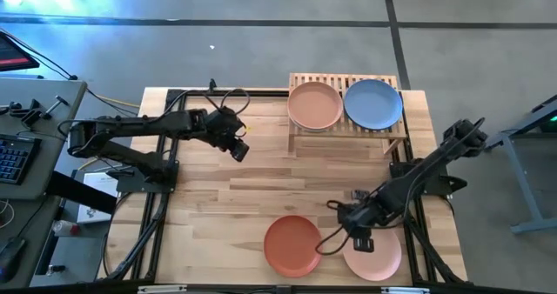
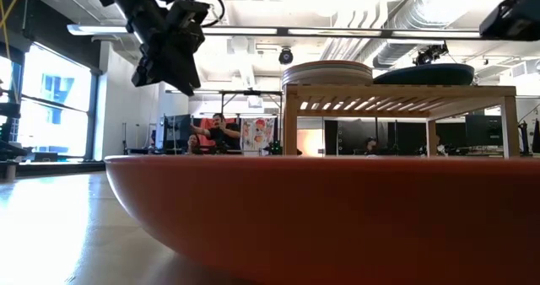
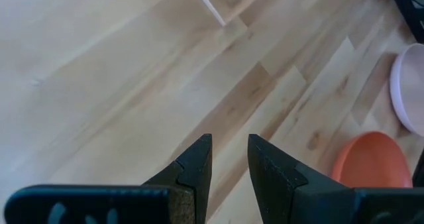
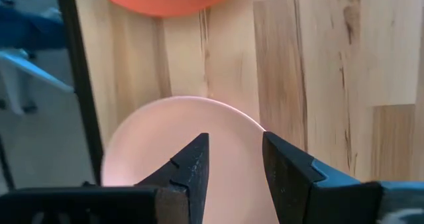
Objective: Place and stack plates onto a shelf
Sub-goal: Stack the light pink plate on top of the blue plate
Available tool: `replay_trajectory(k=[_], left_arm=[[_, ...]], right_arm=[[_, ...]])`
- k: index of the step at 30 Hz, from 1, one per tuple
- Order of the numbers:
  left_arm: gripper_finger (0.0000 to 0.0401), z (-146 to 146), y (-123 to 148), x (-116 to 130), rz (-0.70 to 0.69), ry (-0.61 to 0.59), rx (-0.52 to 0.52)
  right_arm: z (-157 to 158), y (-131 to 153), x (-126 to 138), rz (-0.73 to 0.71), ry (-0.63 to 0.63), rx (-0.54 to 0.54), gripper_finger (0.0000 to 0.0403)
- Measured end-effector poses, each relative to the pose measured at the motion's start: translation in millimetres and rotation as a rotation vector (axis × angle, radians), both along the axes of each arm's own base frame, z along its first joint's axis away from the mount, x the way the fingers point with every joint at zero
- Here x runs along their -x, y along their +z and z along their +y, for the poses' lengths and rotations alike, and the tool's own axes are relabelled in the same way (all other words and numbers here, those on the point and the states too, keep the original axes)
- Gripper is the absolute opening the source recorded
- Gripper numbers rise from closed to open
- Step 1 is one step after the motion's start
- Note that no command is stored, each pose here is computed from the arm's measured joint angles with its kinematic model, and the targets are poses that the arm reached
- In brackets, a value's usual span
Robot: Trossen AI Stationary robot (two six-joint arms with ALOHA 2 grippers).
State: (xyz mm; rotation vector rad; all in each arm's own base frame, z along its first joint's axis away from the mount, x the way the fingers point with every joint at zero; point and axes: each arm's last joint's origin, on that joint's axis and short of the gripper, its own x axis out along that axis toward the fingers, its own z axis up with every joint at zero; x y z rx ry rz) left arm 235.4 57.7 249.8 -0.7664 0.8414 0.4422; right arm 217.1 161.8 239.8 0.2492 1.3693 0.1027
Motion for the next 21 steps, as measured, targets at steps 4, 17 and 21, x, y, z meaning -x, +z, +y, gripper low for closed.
replay_trajectory(k=[4,17,21], left_arm=[[0.0086,-5.5,0.3,-1.8,-0.006,-0.003,0.014],[0.0086,-16.2,0.3,-3.9,-0.007,-0.024,0.024],[0.0086,-18.4,0.3,-4.3,-0.006,-0.032,0.022]], right_arm=[[6.5,-10.3,-1.7,0.022,0.053,0.035,0.0119],[20.2,-41.7,-6.8,0.074,0.101,0.166,0.0119],[26.3,-53.8,-7.1,0.104,0.145,0.196,0.0119]])
